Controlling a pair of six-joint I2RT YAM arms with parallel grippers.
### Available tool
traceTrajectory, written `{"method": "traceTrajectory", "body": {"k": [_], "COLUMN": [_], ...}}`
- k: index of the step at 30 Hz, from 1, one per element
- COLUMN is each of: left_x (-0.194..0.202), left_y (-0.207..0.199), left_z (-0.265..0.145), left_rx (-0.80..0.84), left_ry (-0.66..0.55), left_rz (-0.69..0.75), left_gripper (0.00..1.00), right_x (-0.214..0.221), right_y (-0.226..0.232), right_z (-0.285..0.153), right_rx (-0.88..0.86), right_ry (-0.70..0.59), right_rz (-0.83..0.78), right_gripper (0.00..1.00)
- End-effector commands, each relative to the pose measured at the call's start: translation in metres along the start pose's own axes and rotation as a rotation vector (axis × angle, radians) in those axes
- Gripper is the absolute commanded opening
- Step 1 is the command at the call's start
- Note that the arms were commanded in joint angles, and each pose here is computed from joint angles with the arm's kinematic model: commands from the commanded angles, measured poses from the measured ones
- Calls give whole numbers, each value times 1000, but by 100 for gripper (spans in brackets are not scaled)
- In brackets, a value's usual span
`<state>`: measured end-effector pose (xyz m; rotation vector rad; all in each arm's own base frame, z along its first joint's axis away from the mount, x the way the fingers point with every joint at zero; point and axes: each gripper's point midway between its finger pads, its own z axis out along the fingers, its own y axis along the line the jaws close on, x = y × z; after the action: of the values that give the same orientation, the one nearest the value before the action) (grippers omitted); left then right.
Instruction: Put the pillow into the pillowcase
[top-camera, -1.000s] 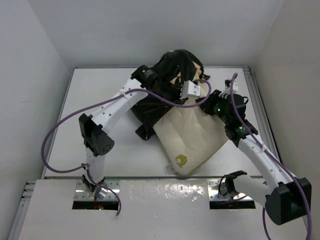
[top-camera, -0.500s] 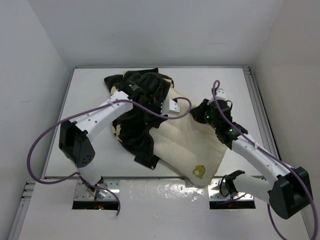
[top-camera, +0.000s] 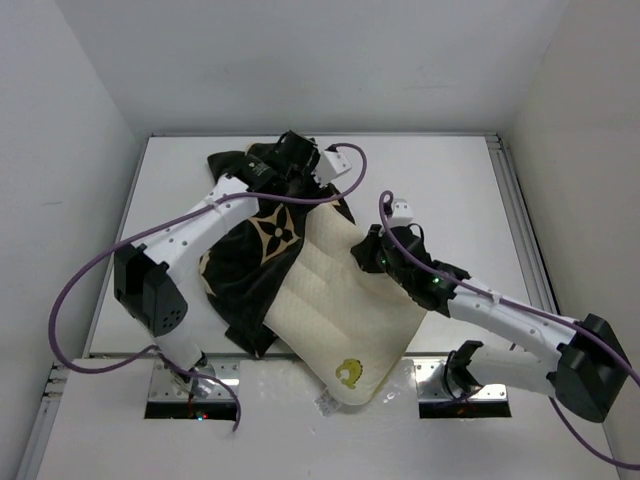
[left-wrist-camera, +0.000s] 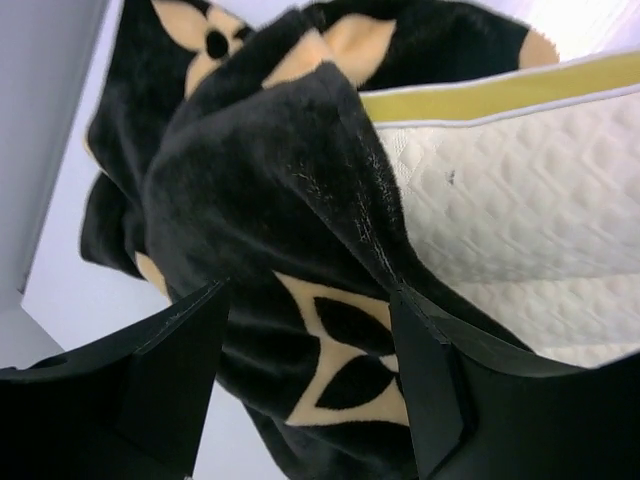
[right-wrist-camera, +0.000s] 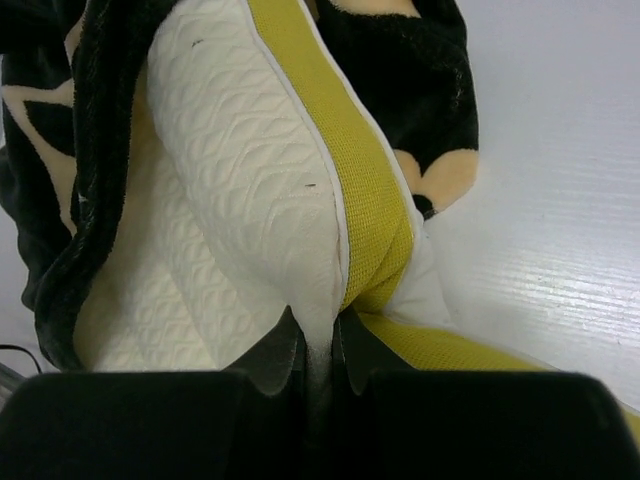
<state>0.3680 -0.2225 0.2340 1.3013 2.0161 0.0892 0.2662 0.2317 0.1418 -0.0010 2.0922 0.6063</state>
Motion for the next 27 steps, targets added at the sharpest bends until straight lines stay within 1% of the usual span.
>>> {"method": "traceTrajectory", "body": {"k": [1,2,3,4,6,7,8,11,14,15,17,18,19,20,23,24,25,26,27], "left_x": [14,8,7,-5,-16,-26,-30,-41,-56,-56,-50,-42,-30,-18,12,18,19,19,10], "left_y": [8,6,3,7,-9,-14,-15,-11,-10,-12,-13,-16,-14,-19,-26,-28,-31,-33,-39], "left_z": [27,34,43,43,47,42,39,23,-3,-3,5,17,27,43,71,77,80,83,82], "left_rx": [-52,-33,-17,-8,111,160,173,175,185,187,163,153,125,132,123,128,142,153,193], "left_ry": [55,28,29,-5,-41,-76,-92,-145,-222,-224,-198,-163,-108,-48,86,108,106,106,67], "left_rz": [-71,-86,-108,-125,-152,-160,-164,-164,-157,-157,-151,-151,-153,-145,-137,-138,-141,-145,-151], "left_gripper": [63,63,63,63,62,61,61,61,66,68,68,67,66,64,58,57,54,42,31], "right_x": [-29,-27,-27,-25,-24,-24,-22,-22,-21,-21,-22,-21,-23,-23,-24,-25,-25,-23,-23], "right_y": [26,29,31,32,33,32,32,28,23,23,23,22,22,22,21,22,22,20,19], "right_z": [-4,-4,-4,-4,-4,-4,-4,-4,-4,-4,-4,-4,-5,-5,-7,-8,-9,-8,-8], "right_rx": [-59,-66,-67,-67,-59,-53,-50,-35,-18,-16,-15,-14,-11,-7,-8,-10,-11,-5,-3], "right_ry": [-100,-98,-98,-93,-88,-89,-85,-90,-96,-96,-100,-98,-102,-100,-103,-107,-108,-105,-104], "right_rz": [17,14,12,10,-2,-3,-4,-4,-3,-3,-5,-6,-8,-12,-15,-13,-13,-15,-11], "right_gripper": [0,0,0,0,0,0,0,0,0,0,0,0,0,0,0,0,0,0,0]}}
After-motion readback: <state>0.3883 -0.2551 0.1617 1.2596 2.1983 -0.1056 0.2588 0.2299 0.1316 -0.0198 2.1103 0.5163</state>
